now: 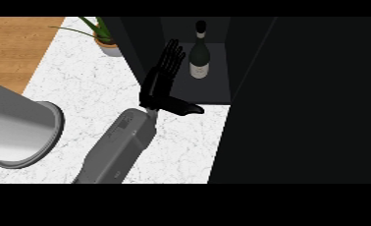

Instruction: Pick up the wine, place it into the cabinet and close the cabinet

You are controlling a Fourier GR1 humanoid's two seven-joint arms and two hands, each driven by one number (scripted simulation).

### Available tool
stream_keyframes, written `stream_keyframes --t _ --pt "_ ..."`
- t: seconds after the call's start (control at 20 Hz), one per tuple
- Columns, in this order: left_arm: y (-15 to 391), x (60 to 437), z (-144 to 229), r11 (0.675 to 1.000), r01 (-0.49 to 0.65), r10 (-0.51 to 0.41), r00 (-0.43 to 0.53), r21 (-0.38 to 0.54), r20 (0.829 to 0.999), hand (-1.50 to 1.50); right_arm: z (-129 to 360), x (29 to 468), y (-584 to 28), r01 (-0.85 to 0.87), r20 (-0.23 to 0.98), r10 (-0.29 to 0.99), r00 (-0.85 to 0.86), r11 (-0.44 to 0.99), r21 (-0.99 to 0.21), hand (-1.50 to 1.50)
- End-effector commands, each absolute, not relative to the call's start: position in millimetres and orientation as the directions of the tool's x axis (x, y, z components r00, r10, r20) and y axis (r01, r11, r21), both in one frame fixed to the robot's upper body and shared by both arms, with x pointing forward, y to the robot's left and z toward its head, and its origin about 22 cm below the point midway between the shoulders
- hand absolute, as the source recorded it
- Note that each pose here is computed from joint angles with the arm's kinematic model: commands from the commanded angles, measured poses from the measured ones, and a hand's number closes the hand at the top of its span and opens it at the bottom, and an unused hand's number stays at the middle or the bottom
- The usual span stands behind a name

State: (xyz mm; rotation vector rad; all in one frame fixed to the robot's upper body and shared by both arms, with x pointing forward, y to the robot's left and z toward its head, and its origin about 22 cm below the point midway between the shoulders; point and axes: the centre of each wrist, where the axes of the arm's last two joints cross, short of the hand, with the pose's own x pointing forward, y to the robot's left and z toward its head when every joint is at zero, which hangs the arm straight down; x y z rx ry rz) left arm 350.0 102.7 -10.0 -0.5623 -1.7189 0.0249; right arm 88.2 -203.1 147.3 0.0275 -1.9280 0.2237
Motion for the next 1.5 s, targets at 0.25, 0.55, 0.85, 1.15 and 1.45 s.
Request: stream_keyframes --t 0.25,0.55,0.85,1.15,1.45 --pt "135.5 276.9 -35.5 0.862 0.33 0.425 -0.059 -0.385 0.903 -1.5 186.8 58.7 -204.3 -0.177 0.932 -0.025 -0.36 0.983 -0.042 -1.5" --pt "164.2 255.9 -12.5 0.846 0.331 0.47 -0.091 -0.419 0.878 -1.5 195.1 61.8 -207.5 -0.267 0.933 0.011 -0.36 0.957 -0.115 -1.5" --pt "216.0 248.3 -12.5 0.873 0.316 0.435 -0.168 -0.37 0.884 -1.5 184.7 65.7 -204.4 -0.402 0.949 -0.021 -0.313 0.908 -0.112 -1.5" --pt "256.5 251.6 -15.8 0.907 0.259 0.387 -0.21 -0.331 0.898 -1.5 180.2 52.1 -199.4 -0.63 0.961 -0.034 -0.273 0.761 -0.152 1.5" --pt "289.4 235.6 2.9 0.917 0.229 0.378 -0.234 -0.327 0.896 -1.5 187.7 48.0 -193.8 -0.65 0.957 -0.055 -0.285 0.745 -0.15 1.5"
